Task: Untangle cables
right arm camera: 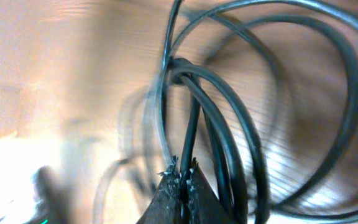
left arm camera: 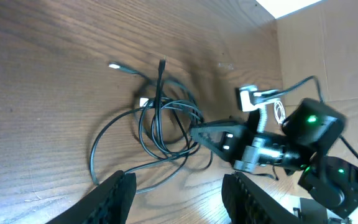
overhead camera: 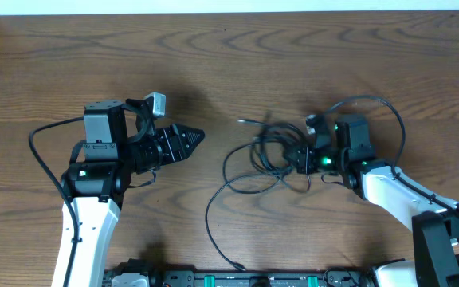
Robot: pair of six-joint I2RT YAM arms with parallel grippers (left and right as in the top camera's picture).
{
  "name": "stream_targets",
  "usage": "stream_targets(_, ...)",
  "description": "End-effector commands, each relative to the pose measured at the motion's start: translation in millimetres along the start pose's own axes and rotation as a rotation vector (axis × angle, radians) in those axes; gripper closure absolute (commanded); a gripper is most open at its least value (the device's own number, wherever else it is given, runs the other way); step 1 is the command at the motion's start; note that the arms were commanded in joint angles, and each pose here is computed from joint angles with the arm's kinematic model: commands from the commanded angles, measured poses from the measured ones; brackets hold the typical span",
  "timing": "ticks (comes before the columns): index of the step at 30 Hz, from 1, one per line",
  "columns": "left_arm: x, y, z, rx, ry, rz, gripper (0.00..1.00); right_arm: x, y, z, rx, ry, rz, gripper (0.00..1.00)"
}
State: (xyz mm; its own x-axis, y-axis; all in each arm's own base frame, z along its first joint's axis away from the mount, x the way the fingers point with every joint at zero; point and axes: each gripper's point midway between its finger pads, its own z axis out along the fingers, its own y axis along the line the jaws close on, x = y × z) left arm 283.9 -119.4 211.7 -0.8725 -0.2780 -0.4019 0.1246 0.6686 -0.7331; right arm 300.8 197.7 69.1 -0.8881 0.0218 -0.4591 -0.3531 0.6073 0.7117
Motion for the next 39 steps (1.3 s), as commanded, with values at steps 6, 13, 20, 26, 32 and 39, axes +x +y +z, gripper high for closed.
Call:
stream_targets(6,7.0,2.5,0.0,-0.007,0.014,0.012,0.49,-4.6,122.2,-49.9,-0.537,0.009,-0.357,0.99)
stream_targets(13,9.9,-2.0,1.1,0.013,0.028,0.025,0.49,-6.0,126.5,-53.6,-0.536,0.017,-0.308,0.99)
stream_targets(20,35.1,-26.3,16.3,0.073,0.115,0.268,0.49,-6.7,125.9,-53.6,-0.526,0.075,-0.083,0.99)
stream_targets(26,51.3,-26.0,33.5,0.010,0.168,0.381,0.49,1.0,136.0,-61.1,-0.599,0.124,-0.074,0.99)
stream_targets(32,61.8,-22.9,56.6,-0.018,0.226,0.371,0.51,2.1,138.3,-62.8,-0.614,0.131,-0.079,0.99)
stream_targets(39,63.1,20.8,95.5,-0.274,0.231,0.210,0.80,2.1,142.7,-66.1,-0.639,0.143,-0.076,0.99)
